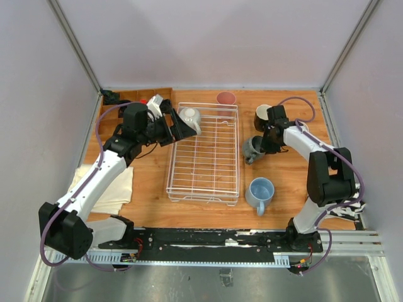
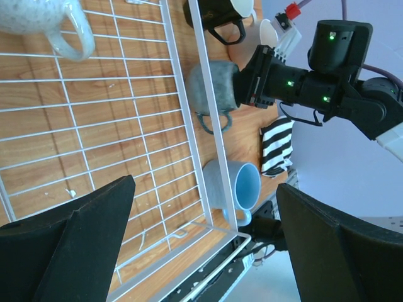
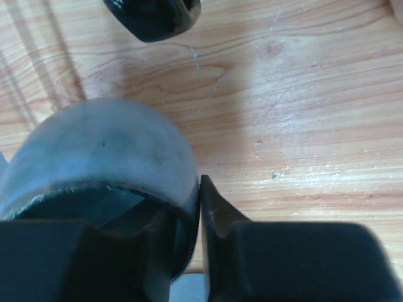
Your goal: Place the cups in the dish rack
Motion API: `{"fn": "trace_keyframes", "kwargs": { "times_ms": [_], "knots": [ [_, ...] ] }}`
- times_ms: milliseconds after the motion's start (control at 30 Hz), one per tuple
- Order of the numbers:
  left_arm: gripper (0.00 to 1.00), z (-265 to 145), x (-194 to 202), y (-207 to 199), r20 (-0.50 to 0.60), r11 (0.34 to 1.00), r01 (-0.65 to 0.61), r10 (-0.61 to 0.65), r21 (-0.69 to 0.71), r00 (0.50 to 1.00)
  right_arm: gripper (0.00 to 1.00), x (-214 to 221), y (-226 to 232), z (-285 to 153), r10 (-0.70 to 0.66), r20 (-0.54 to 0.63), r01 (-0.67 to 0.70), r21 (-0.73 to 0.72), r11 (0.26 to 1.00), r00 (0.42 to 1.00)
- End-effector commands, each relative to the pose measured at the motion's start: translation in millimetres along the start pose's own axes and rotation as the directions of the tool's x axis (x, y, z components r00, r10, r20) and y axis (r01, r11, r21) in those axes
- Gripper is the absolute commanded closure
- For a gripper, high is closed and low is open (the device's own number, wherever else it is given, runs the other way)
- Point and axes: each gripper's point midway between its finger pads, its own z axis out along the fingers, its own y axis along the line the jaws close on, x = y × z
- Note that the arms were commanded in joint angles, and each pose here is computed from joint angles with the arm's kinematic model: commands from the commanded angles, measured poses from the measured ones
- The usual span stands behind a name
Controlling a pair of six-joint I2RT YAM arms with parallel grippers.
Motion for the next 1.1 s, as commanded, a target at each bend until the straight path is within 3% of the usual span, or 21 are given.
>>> {"fn": "trace_keyframes", "kwargs": {
  "times_ms": [0,67,333,567,667,800,900,1067],
  "knots": [
    [0.01,-4.1,5.5,-14.9,-0.036,0.997,-0.038,0.04,0.064,0.999,0.91,-8.1,-3.5,-3.9,0.027,0.017,-0.026,-0.008,1.0,0.999],
    [0.01,-3.1,9.6,-16.3,-0.064,0.996,-0.044,0.049,0.081,0.997,0.99,-8.3,-3.7,-7.4,0.026,0.021,-0.025,-0.021,0.999,0.999],
    [0.04,-6.6,27.7,-38.8,-0.137,0.967,0.017,0.018,0.253,0.99,0.99,-10.0,-3.4,-48.1,0.039,0.065,-0.031,-0.118,0.993,0.997],
    [0.05,-19.0,28.0,-71.7,-0.168,0.896,0.134,-0.068,0.423,0.983,0.99,-40.8,21.2,-136.9,0.062,0.269,0.018,-0.286,0.958,0.961],
    [0.05,-25.4,23.2,-88.0,-0.168,0.851,0.16,-0.086,0.501,0.982,0.99,-56.4,53.1,-176.5,0.13,0.351,0.049,-0.458,0.888,0.927],
    [0.06,-29.2,18.3,-110.8,-0.157,0.787,0.152,-0.071,0.598,0.985,0.99,-75.5,93.7,-224.1,0.248,0.41,0.103,-0.668,0.737,0.878],
    [0.06,-30.6,15.5,-129.9,-0.145,0.734,0.136,-0.052,0.666,0.988,0.99,-85.9,115.9,-252.2,0.29,0.44,0.163,-0.742,0.65,0.85],
    [0.06,-17.3,16.7,-146.7,-0.143,0.716,0.11,-0.015,0.69,0.99,0.99,-96.9,146.0,-278.0,0.347,0.449,0.212,-0.811,0.546,0.823]
  ]
}}
